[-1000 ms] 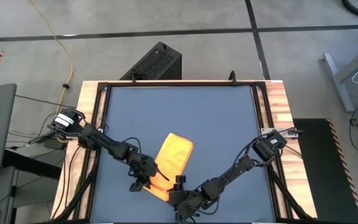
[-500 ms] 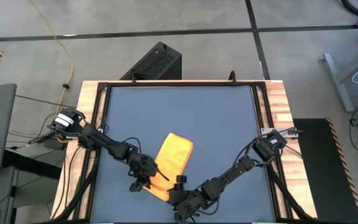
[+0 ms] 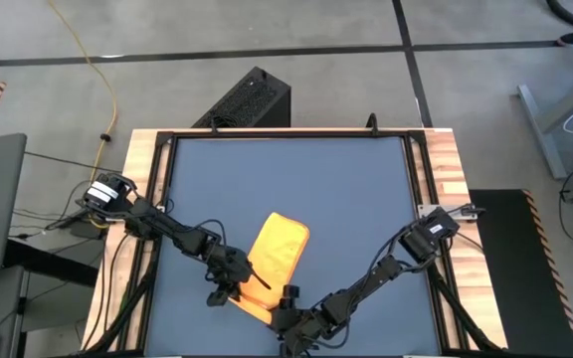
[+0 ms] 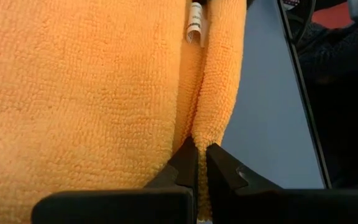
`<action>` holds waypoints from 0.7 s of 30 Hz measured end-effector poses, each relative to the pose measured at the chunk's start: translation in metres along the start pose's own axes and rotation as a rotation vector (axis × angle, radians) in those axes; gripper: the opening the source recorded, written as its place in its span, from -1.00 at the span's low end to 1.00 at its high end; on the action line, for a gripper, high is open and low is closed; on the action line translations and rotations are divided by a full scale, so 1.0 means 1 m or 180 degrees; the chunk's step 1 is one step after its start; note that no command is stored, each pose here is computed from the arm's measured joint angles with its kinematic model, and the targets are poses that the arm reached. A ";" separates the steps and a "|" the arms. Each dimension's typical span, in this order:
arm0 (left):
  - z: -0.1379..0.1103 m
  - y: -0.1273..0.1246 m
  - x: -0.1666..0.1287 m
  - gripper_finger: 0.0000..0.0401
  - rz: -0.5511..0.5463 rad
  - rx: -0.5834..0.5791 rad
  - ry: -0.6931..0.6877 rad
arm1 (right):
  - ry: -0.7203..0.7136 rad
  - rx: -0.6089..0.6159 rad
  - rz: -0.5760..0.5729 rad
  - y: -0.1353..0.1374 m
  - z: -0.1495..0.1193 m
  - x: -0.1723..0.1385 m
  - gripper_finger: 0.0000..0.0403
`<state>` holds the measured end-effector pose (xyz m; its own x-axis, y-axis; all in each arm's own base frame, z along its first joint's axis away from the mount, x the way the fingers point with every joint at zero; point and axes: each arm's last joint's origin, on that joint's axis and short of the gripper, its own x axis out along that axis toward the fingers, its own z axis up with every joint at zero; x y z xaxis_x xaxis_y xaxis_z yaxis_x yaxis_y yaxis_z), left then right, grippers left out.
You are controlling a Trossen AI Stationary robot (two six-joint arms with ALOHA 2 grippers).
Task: Roll towel
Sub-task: Roll the orange microfiber towel
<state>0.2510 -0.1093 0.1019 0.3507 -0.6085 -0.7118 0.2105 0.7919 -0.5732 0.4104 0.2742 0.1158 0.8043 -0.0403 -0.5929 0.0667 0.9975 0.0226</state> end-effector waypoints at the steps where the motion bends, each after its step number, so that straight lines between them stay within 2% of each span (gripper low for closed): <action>1: 0.000 0.000 0.000 -1.00 0.0000 0.0016 0.0001 | 0.0012 0.0073 0.0000 -0.001 0.000 0.001 0.00; 7: -0.001 -0.001 -0.001 -0.85 -0.0067 0.0217 0.0038 | 0.0158 0.0740 0.0152 -0.008 0.004 0.005 -0.49; 11: 0.000 -0.001 -0.007 -0.72 -0.0075 0.0159 0.0032 | 0.0284 0.1126 0.0235 -0.013 0.006 0.008 -0.86; 21: -0.001 -0.006 -0.033 -0.66 0.0085 0.0221 0.0066 | 0.0404 0.1927 0.0273 -0.009 0.004 0.005 -0.87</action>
<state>0.2375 -0.0941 0.1289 0.3383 -0.5876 -0.7350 0.2643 0.8090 -0.5251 0.4158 0.2651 0.1157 0.7477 0.0828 -0.6588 0.3577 0.7857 0.5047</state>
